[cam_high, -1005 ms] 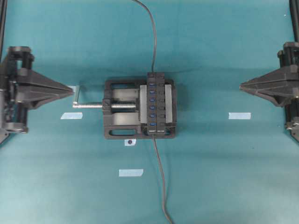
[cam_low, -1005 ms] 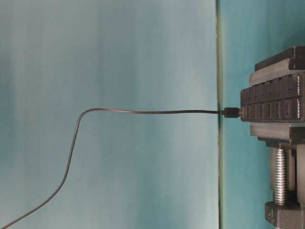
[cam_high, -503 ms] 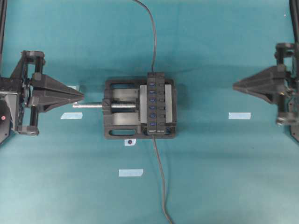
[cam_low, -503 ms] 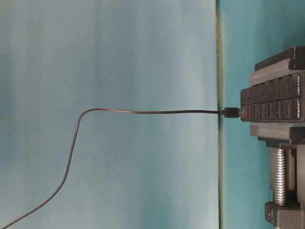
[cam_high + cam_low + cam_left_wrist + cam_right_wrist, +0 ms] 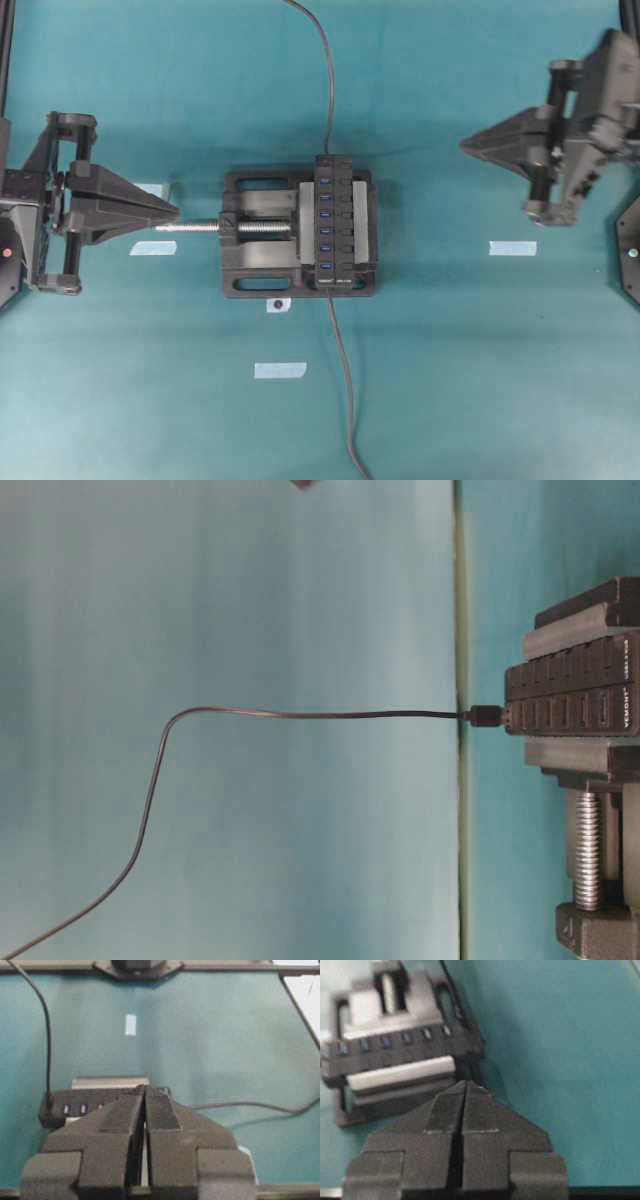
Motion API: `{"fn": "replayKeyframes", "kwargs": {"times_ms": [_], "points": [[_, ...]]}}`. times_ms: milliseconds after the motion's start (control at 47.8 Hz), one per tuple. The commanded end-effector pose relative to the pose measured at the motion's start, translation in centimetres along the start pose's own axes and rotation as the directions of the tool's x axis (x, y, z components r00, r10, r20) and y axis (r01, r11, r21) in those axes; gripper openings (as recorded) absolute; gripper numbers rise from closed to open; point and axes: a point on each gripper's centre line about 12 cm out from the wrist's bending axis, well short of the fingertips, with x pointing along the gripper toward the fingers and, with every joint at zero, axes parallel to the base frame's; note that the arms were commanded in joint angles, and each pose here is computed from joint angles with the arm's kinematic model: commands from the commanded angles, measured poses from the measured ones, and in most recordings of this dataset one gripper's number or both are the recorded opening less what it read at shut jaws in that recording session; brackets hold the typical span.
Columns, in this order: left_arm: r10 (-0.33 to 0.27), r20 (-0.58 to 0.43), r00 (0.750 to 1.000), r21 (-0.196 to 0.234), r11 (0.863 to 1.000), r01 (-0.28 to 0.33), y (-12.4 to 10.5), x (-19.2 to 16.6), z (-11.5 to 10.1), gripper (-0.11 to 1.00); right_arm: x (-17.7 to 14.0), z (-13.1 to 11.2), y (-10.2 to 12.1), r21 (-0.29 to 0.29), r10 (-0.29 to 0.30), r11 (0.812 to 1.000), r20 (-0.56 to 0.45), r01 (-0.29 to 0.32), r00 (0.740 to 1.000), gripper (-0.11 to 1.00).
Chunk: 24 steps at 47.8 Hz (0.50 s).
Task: Insert the USB into the front port of the fixed hub.
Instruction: 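Raise the right arm and swing it toward the clamped hub, then lower the open right gripper over the black cable at the hub's front port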
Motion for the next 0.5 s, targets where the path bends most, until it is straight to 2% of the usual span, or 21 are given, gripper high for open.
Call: {"fn": "replayKeyframes", "kwargs": {"times_ms": [0,482], "points": [[-0.001,0.032,0.999,0.002,1.0,0.001,0.0,0.0,1.2,0.0,0.7,1.5,-0.1,-0.025,-0.003,1.0,0.018,0.003,1.0,-0.06],[-0.001,0.044,0.999,0.002,1.0,0.001,0.0,-0.9,1.5,0.0,7.3,2.5,-0.1,-0.092,0.0,0.996,-0.055,-0.005,0.998,-0.06]]}}
